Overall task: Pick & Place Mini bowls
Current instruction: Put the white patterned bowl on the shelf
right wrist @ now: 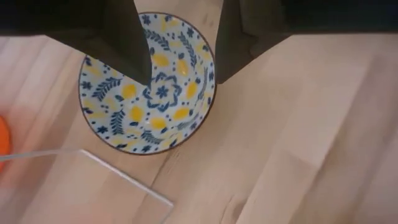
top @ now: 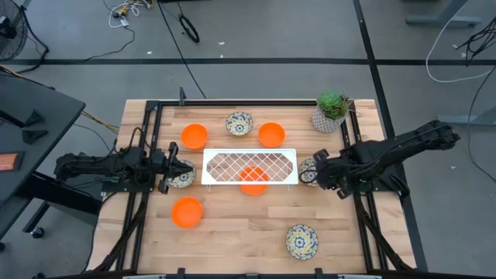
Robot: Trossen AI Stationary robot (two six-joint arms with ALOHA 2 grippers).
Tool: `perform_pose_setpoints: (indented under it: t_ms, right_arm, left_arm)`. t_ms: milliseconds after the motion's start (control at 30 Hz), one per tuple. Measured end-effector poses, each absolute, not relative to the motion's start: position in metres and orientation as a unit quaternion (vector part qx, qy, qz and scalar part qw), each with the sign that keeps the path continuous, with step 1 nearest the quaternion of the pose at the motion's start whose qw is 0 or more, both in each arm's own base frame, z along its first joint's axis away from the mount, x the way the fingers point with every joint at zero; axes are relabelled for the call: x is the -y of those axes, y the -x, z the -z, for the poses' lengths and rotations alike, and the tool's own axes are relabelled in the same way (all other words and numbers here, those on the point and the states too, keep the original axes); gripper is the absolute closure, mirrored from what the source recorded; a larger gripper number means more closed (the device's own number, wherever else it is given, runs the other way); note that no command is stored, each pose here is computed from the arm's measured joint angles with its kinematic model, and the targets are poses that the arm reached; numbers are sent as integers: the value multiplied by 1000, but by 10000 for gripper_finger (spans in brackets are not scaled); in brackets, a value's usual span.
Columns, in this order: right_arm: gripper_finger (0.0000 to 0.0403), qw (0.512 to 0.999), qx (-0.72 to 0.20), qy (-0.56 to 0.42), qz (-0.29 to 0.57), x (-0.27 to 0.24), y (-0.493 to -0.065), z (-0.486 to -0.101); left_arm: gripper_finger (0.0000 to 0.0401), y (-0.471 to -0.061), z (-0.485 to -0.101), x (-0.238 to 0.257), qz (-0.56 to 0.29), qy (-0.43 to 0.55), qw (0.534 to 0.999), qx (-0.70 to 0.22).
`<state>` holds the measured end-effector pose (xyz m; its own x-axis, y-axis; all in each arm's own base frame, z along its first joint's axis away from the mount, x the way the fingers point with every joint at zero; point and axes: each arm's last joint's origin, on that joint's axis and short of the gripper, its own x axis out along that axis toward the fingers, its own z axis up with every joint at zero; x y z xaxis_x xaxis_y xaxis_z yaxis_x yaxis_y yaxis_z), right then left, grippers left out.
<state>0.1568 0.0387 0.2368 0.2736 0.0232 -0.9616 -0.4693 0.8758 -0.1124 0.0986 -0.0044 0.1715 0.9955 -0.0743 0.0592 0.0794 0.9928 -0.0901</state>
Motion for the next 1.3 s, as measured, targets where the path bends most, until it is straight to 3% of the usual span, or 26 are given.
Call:
perform_pose_setpoints:
  t_ms: [333, 733, 1300]
  right_arm:
    - [224, 786, -608, 73, -92, -40, -158, -230]
    - [224, 791, -602, 63, -85, -43, -165, -219]
    - [224, 803, -595, -23, -31, -55, -165, -220]
  left_arm:
    - [378, -99, -171, 4, 38, 46, 998, 28]
    - [378, -99, -171, 4, 38, 46, 998, 28]
    - [378, -99, -171, 4, 40, 46, 998, 28]
